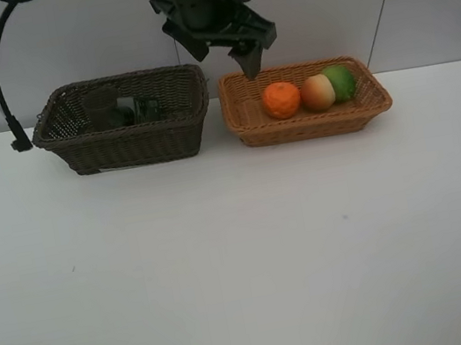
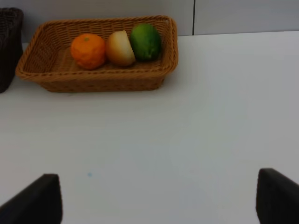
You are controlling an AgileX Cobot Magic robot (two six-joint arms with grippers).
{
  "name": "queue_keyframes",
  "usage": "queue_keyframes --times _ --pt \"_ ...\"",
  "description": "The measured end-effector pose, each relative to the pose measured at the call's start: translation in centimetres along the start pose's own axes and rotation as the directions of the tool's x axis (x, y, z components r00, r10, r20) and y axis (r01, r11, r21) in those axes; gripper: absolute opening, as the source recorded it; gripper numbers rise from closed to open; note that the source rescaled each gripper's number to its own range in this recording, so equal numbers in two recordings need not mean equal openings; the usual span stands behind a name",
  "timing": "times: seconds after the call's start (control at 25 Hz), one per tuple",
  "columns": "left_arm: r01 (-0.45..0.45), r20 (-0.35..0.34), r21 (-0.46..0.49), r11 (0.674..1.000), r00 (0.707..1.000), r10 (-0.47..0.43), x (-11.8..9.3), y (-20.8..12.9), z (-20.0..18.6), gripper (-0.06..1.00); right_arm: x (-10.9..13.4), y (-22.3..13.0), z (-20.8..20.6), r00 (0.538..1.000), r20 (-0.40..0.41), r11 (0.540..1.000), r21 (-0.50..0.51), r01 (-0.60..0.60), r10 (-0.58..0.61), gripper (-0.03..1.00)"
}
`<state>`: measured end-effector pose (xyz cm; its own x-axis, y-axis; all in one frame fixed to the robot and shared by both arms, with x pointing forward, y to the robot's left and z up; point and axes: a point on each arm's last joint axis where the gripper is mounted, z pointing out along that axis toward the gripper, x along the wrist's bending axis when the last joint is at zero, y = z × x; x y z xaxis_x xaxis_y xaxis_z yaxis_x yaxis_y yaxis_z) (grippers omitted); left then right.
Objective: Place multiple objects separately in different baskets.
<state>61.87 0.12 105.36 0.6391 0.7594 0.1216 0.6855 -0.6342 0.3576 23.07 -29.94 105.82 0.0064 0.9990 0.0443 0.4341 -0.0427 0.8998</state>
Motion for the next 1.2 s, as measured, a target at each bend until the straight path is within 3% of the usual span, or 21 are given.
queue_keyframes --times 0.48,0.88,1.2 --pt "0.012 -0.013 0.025 1.0 1.0 -0.012 1.1 -3.2 -5.5 1.0 0.0 0.0 0.0 1.0 0.0 1.0 0.0 0.0 0.0 0.9" --pt "0.147 -0.044 0.124 0.981 0.989 -0.142 4.9 -12.4 -8.3 1.0 0.0 0.0 0.0 1.0 0.0 1.0 0.0 0.0 0.0 0.9" --pt "0.329 -0.088 0.097 0.939 0.943 -0.321 7.5 -20.7 -12.1 1.0 0.0 0.0 0.0 1.0 0.0 1.0 0.0 0.0 0.0 0.9"
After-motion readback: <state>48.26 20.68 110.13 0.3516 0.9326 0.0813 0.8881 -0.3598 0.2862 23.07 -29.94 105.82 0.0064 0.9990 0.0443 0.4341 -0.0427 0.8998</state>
